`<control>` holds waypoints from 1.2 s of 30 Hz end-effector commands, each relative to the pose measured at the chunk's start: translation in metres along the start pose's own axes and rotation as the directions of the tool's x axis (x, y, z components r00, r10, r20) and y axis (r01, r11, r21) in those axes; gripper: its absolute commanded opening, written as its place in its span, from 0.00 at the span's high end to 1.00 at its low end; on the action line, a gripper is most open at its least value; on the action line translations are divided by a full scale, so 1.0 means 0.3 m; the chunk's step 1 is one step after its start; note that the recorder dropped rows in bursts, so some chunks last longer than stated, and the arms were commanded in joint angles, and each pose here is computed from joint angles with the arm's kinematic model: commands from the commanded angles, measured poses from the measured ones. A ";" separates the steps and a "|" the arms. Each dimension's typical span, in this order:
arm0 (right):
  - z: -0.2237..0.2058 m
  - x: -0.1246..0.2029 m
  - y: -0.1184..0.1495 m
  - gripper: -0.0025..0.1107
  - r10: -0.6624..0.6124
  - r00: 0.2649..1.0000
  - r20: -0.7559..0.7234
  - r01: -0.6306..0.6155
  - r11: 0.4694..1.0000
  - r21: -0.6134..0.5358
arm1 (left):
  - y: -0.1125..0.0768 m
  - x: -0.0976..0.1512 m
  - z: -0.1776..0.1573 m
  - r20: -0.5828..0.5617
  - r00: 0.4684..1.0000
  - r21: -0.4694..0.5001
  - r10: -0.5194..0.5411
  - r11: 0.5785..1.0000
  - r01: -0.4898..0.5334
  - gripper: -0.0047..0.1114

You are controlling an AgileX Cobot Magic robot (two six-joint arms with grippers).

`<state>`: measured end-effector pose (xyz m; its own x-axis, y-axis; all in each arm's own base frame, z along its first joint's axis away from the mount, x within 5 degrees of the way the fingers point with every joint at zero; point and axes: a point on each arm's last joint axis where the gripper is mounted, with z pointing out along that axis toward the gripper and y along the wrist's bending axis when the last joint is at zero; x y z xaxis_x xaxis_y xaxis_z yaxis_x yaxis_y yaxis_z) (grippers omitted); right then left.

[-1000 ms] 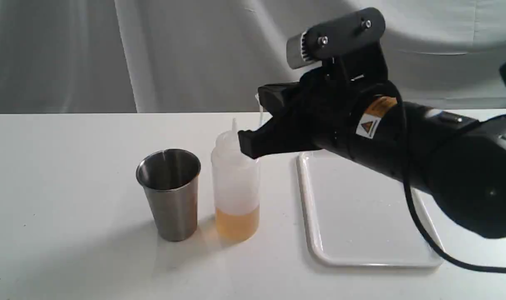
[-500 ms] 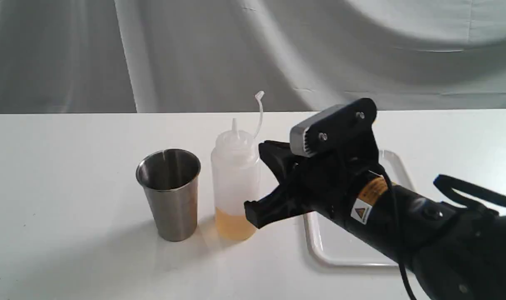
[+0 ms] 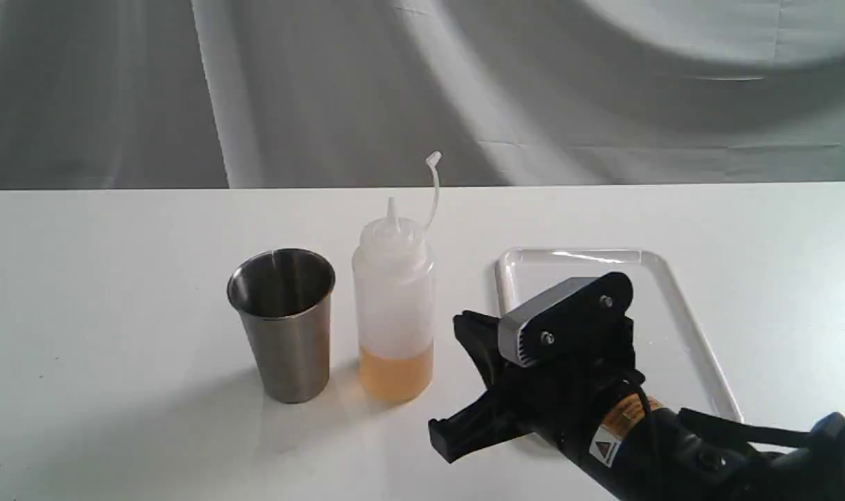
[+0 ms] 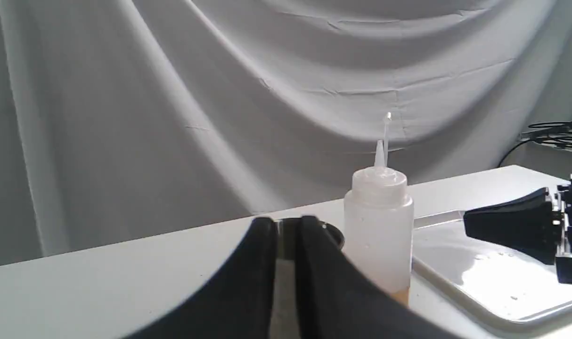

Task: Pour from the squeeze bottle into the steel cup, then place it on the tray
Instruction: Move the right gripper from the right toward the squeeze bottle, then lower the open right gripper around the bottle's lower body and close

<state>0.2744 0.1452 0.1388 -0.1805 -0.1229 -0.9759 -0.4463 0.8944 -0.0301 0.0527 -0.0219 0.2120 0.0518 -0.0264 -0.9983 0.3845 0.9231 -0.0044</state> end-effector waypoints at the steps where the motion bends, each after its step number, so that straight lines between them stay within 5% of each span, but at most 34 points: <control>1: 0.002 0.013 0.007 0.98 -0.011 1.000 0.026 0.011 1.000 -0.007 | 0.000 0.003 0.002 0.001 1.000 -0.001 0.004 1.000 -0.004 0.89; 13: 0.002 0.040 0.009 0.96 -0.013 0.998 -0.062 0.012 1.000 -0.016 | 0.000 0.003 0.002 0.001 1.000 -0.001 0.004 1.000 -0.004 0.89; 25: 0.001 0.046 0.019 0.35 -0.097 0.992 -0.075 0.093 0.994 -0.056 | 0.000 0.003 0.002 0.001 1.000 -0.001 0.004 1.000 -0.004 0.89; 36: 0.093 0.045 0.026 0.30 -0.125 0.986 -0.113 0.117 0.991 -0.071 | 0.000 0.003 0.002 0.001 1.000 -0.001 0.004 1.000 -0.004 0.89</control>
<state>0.2900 0.1581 0.1208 -0.2230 -0.2623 -0.9389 -0.5101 0.8522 -0.1169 0.0527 -0.0219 0.2120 0.0518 -0.0264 -0.9983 0.3845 0.9231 -0.0044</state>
